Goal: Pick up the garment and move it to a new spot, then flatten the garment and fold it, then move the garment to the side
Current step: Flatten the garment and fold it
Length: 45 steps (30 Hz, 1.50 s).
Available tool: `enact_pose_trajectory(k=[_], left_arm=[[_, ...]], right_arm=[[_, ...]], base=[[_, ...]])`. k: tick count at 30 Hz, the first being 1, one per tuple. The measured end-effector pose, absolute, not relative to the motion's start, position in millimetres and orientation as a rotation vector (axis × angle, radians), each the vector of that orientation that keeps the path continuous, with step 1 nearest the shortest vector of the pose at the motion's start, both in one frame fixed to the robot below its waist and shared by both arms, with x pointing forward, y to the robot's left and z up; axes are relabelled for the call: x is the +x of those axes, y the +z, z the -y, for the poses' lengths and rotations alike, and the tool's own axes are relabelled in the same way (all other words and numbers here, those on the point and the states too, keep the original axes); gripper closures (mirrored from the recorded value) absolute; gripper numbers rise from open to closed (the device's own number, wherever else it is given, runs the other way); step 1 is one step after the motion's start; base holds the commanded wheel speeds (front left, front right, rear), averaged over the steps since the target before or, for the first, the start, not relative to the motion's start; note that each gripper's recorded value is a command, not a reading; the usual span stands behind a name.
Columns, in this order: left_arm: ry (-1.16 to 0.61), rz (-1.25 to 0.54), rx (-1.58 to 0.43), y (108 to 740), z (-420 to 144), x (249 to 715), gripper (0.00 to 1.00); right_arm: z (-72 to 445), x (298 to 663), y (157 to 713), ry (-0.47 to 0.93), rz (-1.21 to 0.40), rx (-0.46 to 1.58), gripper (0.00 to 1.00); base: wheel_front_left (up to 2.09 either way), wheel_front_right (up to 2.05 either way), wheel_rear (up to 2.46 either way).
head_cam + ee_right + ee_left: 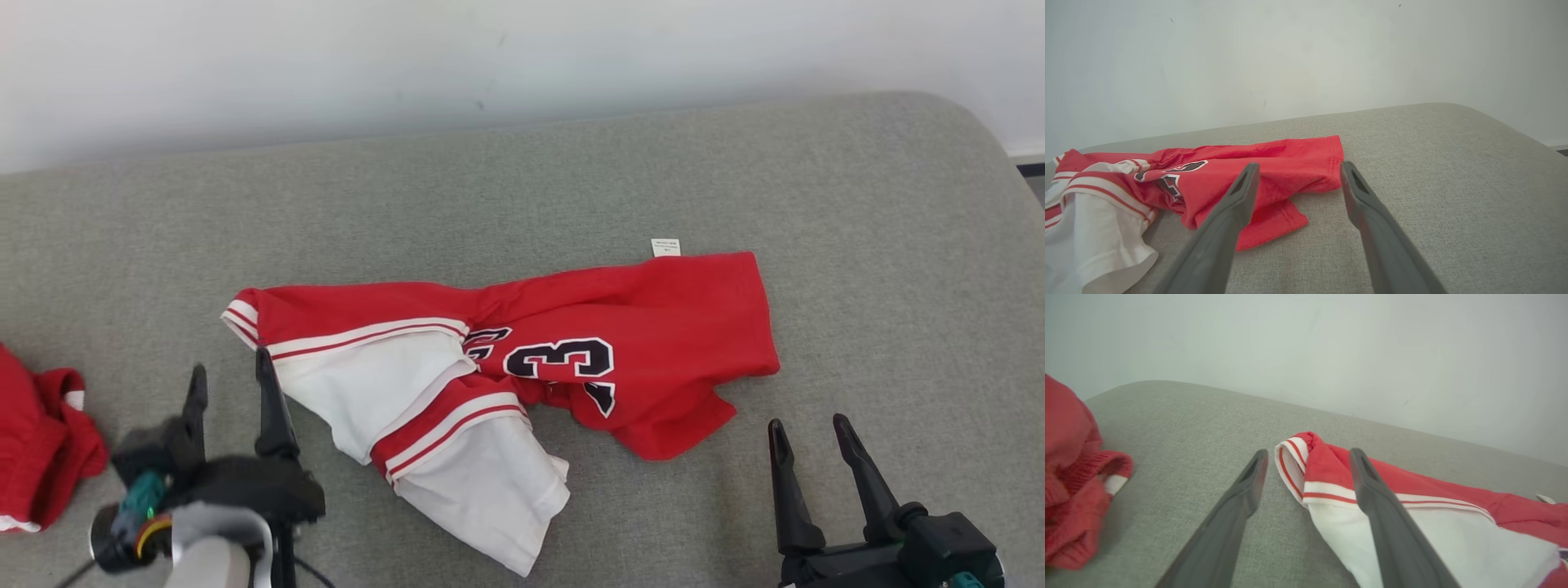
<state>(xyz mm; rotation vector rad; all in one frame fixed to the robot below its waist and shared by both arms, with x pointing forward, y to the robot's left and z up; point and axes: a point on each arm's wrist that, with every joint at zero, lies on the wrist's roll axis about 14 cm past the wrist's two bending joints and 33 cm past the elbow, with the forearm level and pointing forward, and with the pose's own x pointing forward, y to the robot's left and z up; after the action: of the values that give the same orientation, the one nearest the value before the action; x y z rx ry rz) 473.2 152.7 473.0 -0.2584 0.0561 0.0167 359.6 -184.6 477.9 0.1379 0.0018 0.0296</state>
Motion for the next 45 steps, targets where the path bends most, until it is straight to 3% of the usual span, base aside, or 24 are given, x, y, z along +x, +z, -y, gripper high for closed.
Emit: enact_pose_trajectory(k=[8, 18, 33, 40, 45], left_arm=[[-0.025, 0.070, -0.252, 503.4, -153.2, 422.1, 0.00], [-0.010, 0.105, -0.200, 513.3, -170.3, 366.0, 0.00], [0.045, 0.122, -0.188, 519.3, -182.6, 346.6, 0.00], [-0.003, 0.088, -0.184, 509.2, -170.2, 349.8, 0.00], [-0.025, 0.078, -0.183, 506.0, -163.1, 359.0, 0.00]], right_arm=[[181.1, 359.9, 480.1, 0.043, 0.006, 0.138, 0.00], [181.2, 348.7, 478.9, 0.043, 0.001, 0.136, 0.00], [182.8, 350.5, 482.5, 0.045, 0.010, 0.121, 0.00], [171.9, 379.5, 483.4, 0.089, -0.120, 0.111, 0.00], [197.7, 416.4, 488.9, 0.069, -0.302, 0.040, 0.00]], base=[[0.00, 0.00, 0.00], [0.00, 0.00, 0.00], [0.00, 0.00, 0.00], [0.00, 0.00, 0.00], [0.00, 0.00, 0.00]])
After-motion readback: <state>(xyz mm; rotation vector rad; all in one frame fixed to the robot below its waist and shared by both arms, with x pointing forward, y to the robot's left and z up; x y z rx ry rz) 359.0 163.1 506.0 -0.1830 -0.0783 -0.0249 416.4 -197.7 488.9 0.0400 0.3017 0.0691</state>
